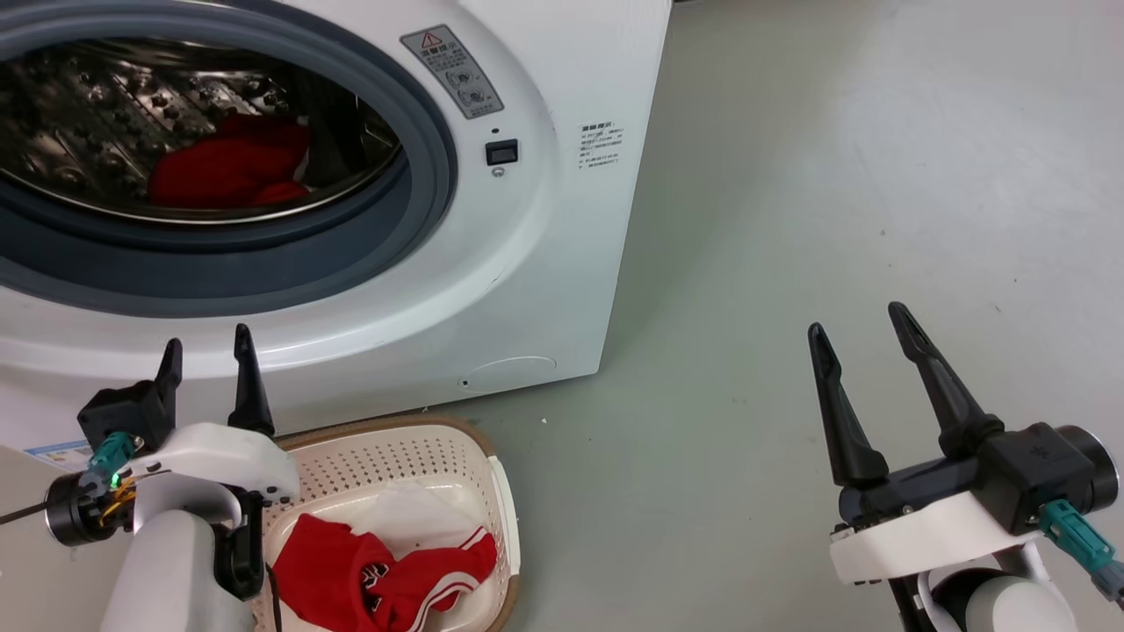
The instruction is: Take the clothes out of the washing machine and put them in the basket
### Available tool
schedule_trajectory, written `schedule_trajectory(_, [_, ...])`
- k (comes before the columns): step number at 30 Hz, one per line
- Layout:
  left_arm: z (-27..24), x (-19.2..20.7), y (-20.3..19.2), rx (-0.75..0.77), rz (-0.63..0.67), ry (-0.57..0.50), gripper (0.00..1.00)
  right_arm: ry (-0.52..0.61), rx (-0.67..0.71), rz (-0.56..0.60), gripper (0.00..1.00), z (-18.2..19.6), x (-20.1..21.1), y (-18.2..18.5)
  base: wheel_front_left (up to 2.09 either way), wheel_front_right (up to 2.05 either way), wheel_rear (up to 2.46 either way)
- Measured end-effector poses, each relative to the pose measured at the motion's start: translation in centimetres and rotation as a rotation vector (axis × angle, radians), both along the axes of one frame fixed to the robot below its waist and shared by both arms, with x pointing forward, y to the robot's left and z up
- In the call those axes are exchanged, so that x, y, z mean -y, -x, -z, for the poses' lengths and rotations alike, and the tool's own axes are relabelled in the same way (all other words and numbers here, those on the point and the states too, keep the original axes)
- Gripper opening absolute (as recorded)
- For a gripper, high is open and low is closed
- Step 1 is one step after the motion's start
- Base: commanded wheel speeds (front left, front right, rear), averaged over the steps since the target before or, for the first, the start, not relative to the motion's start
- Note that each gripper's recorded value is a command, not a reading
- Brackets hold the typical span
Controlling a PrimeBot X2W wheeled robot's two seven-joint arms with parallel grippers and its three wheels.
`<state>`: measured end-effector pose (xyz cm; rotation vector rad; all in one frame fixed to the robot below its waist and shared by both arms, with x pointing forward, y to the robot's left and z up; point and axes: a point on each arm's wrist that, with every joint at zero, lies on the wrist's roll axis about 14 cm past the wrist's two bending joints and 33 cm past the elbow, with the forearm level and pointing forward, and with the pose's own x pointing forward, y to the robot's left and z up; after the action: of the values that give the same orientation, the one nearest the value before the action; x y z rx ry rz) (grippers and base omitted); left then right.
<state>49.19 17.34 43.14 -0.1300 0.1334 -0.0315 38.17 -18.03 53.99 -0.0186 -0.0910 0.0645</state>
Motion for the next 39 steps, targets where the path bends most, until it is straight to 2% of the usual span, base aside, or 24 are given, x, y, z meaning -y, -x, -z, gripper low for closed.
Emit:
schedule_trajectory(4, [-3.3, 0.6, -1.3, 0.087, 0.021, -0.016, 1.0, -0.011, 0.011, 0.015, 1.0, -0.5, 0.4, 1.1, 0.0, 0.0, 0.0])
schedule_trajectory(13, [-6.4, 1.2, -3.9, 0.118, 0.072, -0.081, 1.0, -0.023, 0.035, 0.051, 1.0, -1.3, 1.4, 2.9, 0.0, 0.0, 0.0])
schedule_trajectory(23, [-6.6, 0.7, -8.3, 0.008, 0.088, -0.158, 1.0, -0.033, 0.028, 0.071, 1.0, -1.1, 1.9, 3.6, 0.0, 0.0, 0.0])
schedule_trajectory(39, [-1.3, 0.1, -16.1, -0.25, 0.131, -0.304, 1.0, -0.035, -0.073, 0.149, 1.0, 2.6, 3.8, 3.3, 0.0, 0.0, 0.0])
